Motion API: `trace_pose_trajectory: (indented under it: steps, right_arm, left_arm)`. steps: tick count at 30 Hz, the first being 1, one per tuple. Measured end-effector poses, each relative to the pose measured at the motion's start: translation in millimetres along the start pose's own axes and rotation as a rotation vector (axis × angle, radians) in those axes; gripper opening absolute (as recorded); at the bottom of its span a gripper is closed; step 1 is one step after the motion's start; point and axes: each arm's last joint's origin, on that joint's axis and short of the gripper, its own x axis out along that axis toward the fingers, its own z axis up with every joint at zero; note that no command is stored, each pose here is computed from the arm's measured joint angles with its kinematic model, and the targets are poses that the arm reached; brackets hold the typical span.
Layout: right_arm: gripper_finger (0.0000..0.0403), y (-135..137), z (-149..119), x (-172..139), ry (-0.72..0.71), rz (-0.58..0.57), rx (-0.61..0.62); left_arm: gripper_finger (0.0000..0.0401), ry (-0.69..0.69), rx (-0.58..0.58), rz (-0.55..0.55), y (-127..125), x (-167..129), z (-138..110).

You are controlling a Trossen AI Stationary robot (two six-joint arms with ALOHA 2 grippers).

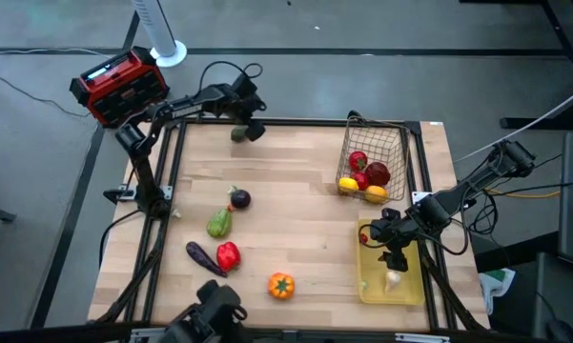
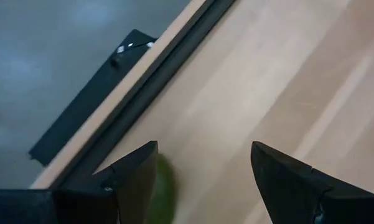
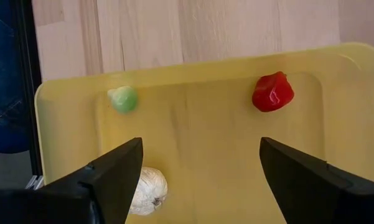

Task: Sort produce into baskets
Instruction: Put the lime into the wired bin

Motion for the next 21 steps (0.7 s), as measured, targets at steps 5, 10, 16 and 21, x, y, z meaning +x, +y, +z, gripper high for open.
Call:
trace_pose_trajectory:
  steps: [5, 10, 16, 21]
  right_arm:
    - [0.0321, 0, 0, 0, 0.000, 0.000, 0.000]
    - [0.0321, 0, 0, 0, -0.003, 0.003, 0.000]
    - [0.0321, 1, 1, 0, -0.009, 0.008, -0.001]
    - [0.0321, 1, 1, 0, -0.010, 0.008, -0.001]
  left_arm:
    - [0.0253, 0.021, 0.012, 0.018, 13, 5, -8]
    - [0.0253, 0.066, 0.006, 0.018, 19, 12, -21]
    - [0.0253, 0.090, 0.043, 0.047, 21, 21, -31]
    - [0.0253, 0.100, 0.105, 0.054, 20, 27, -38]
